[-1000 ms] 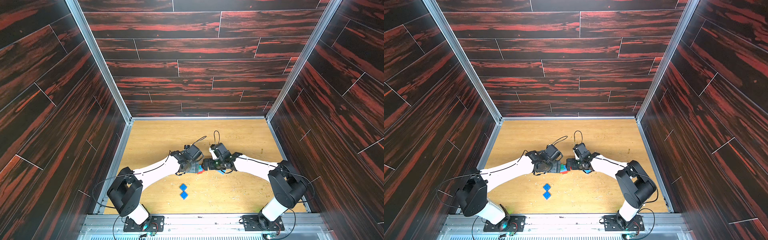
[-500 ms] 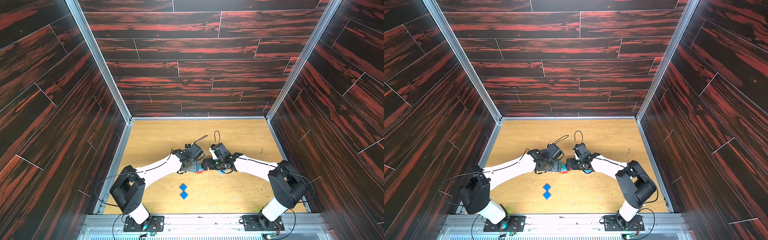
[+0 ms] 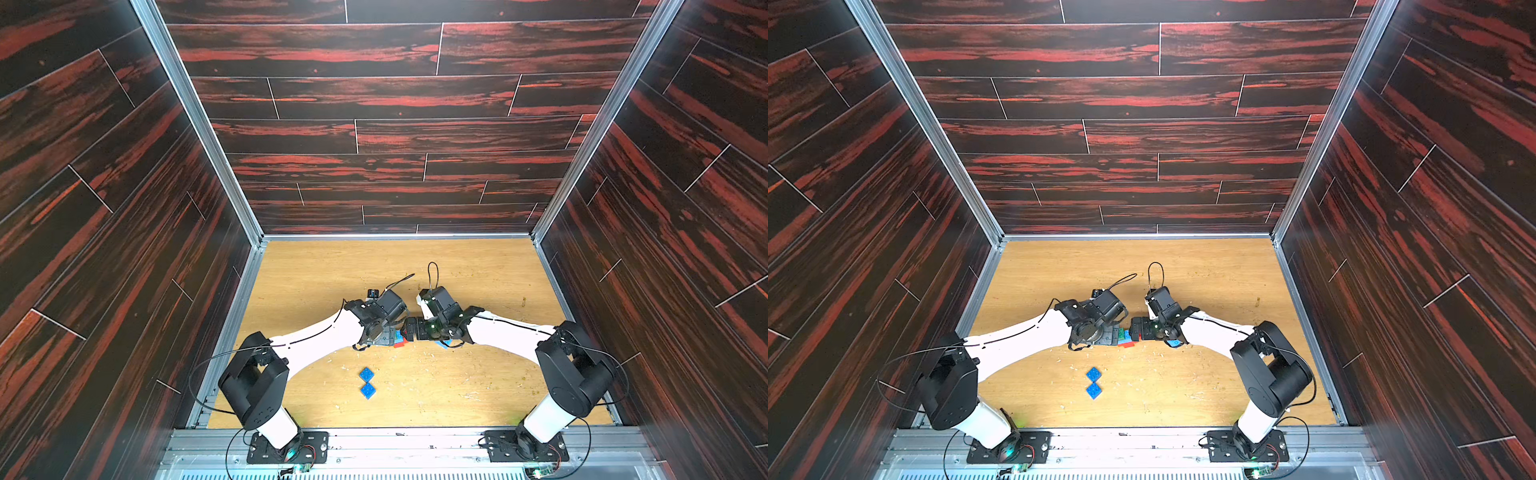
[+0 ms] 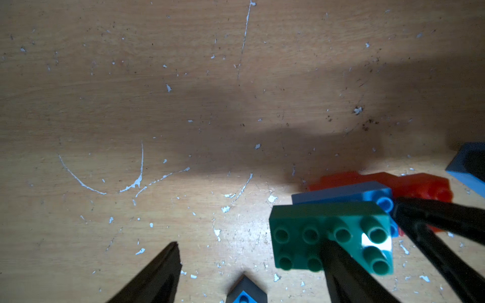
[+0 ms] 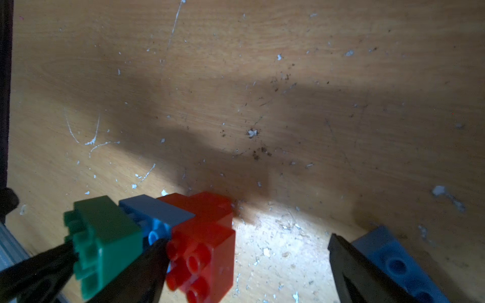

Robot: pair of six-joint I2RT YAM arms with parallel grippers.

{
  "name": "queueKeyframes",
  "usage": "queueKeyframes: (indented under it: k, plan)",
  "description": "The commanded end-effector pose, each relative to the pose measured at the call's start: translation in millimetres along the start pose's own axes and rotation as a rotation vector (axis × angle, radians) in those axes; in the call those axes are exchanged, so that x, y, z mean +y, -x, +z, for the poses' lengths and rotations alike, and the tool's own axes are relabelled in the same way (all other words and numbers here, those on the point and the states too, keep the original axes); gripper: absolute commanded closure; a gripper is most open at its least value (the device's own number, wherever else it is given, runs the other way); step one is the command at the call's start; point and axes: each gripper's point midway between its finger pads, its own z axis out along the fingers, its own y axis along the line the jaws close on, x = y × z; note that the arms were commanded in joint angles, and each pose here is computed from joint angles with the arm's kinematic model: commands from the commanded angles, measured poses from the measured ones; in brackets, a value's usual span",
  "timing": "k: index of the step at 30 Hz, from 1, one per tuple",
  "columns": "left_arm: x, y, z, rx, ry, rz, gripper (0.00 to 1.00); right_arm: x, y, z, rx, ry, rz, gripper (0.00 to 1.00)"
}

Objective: Assemble a heart with lego
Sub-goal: Assemble the lego brick with the lego brick.

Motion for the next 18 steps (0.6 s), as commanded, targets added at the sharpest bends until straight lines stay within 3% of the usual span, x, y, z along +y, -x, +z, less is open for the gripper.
queueKeyframes:
  k: [1,7,14,18]
  plan:
    - [3.0,-3.1,-3.4,0.027,0.013,0.021,0.12,-21.8,-24.3,2.8,0.066,-0.078,0.014,0.02]
    - [-3.2,1.5,0.9,0.044,0.024,0.052,0.12,-20.3,-24.1,1.8,0.062,-0.069,0.01,0.02]
    - [-20.3,2.2,0.9,0.046,-0.063,0.044,0.12,-18.2,-23.7,4.5,0.066,-0.057,0.011,0.02]
    - [-10.2,-8.0,6.1,0.083,-0.012,0.071,0.12,-19.7,-23.9,4.9,0.07,-0.066,0.005,0.02]
